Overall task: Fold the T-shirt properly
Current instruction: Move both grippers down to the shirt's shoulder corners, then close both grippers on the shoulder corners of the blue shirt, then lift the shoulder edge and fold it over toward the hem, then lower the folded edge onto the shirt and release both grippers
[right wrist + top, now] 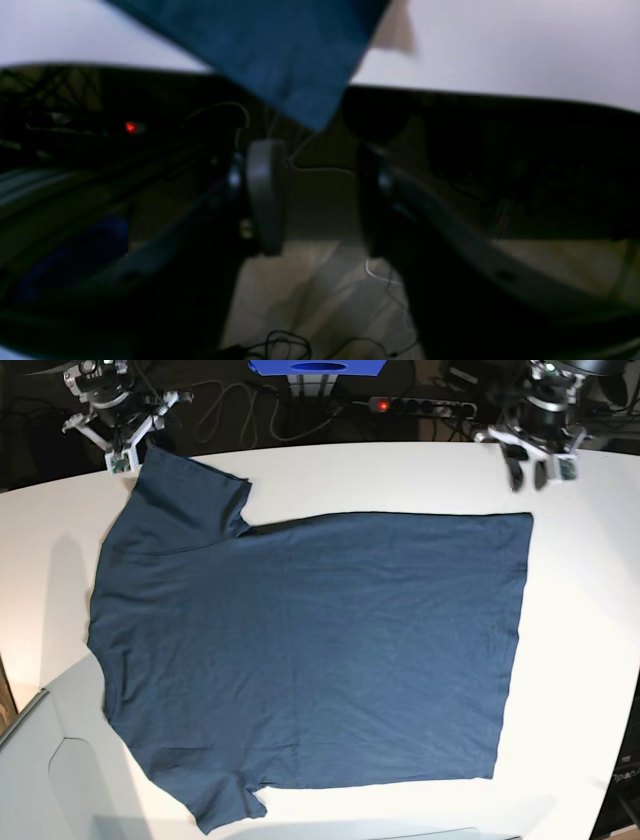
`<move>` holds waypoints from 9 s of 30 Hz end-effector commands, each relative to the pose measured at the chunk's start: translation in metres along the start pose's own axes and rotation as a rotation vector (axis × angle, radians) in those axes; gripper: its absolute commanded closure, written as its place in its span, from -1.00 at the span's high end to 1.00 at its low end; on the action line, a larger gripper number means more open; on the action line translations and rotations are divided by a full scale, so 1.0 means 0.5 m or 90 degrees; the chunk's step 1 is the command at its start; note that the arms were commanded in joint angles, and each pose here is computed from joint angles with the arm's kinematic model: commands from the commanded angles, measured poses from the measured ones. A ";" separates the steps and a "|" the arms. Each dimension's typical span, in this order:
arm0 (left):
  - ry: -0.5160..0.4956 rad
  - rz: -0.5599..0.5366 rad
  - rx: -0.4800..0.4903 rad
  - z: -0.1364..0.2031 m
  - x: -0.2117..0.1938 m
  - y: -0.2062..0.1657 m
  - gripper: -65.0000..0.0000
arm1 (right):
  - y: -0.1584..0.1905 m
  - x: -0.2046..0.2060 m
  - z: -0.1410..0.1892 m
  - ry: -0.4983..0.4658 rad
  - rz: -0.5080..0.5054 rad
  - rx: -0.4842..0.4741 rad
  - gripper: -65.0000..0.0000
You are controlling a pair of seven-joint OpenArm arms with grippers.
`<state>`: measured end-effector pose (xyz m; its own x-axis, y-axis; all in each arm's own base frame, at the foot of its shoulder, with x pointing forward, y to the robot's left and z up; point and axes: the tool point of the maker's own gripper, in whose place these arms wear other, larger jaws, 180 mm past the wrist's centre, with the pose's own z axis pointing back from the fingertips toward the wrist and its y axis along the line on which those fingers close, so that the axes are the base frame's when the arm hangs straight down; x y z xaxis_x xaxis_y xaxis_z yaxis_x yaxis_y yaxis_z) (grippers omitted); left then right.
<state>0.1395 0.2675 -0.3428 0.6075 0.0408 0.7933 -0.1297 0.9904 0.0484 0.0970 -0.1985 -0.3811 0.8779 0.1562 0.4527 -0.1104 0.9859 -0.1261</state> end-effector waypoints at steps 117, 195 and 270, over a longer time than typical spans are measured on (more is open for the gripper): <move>0.024 0.128 -0.028 -0.115 0.037 -0.017 -1.00 | -0.077 0.174 -0.019 -0.100 0.138 -0.018 -0.99; -0.101 0.172 -0.006 -0.343 0.336 0.003 -1.00 | -0.122 0.638 -0.172 -0.261 0.190 -0.010 -0.99; 0.008 0.213 0.020 -0.370 0.128 0.009 -1.00 | -0.280 0.364 -0.278 -0.088 0.043 -0.004 0.16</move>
<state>0.3182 0.2949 -0.4120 0.5494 0.3757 0.7463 -0.3521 0.9141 -0.2009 0.3281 -0.3116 -0.4164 0.8182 0.2094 0.5354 -0.1529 0.9770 -0.1483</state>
